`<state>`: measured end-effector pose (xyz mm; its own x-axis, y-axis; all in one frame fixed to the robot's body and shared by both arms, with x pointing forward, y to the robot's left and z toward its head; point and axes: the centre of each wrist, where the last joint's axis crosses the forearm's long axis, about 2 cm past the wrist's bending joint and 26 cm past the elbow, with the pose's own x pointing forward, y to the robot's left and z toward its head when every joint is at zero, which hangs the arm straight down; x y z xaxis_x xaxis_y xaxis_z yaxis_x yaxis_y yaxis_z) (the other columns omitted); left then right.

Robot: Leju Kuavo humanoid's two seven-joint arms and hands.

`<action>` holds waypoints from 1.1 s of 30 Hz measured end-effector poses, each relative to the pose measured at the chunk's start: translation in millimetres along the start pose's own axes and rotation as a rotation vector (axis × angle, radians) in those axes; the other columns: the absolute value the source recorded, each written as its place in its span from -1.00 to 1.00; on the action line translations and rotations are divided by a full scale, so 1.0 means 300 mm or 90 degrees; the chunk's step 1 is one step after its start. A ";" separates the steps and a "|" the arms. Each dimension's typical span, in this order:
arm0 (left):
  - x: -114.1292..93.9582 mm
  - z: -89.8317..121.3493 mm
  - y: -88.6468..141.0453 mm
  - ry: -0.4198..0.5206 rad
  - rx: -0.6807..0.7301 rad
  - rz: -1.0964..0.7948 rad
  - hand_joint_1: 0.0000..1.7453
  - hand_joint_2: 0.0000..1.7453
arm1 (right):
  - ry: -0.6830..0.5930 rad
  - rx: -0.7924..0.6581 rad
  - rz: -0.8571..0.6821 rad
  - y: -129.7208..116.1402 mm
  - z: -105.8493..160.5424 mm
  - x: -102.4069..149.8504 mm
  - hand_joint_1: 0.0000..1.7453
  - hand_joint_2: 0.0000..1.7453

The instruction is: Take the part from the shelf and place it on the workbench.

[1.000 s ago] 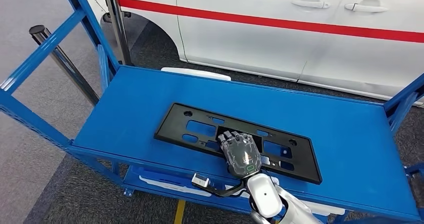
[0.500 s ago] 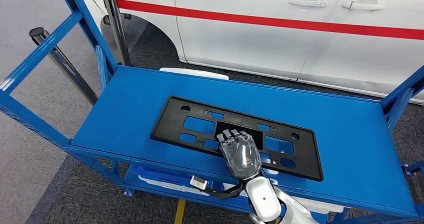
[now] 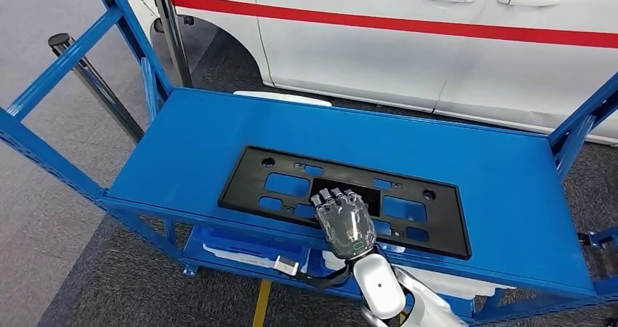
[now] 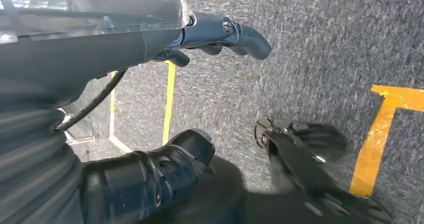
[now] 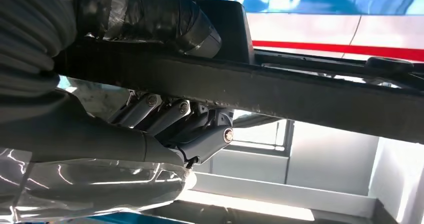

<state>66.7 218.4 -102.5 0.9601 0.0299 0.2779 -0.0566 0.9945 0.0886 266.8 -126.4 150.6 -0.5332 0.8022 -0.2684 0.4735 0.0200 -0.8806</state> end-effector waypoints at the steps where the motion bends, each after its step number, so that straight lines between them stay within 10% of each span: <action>1: 0.002 0.000 0.000 0.000 -0.002 0.000 -1.00 1.00 | -0.002 0.002 0.002 0.000 -0.002 0.000 0.90 1.00; 33: 0.061 -0.005 -0.008 -0.019 -0.012 0.003 -1.00 1.00 | -0.023 0.020 0.030 0.013 -0.027 -0.005 0.90 1.00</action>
<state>84.7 216.7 -99.1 0.9511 0.0319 0.3073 -0.0559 0.9960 0.0697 275.1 -122.8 150.6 -0.5360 0.7797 -0.3236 0.4773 -0.0363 -0.8780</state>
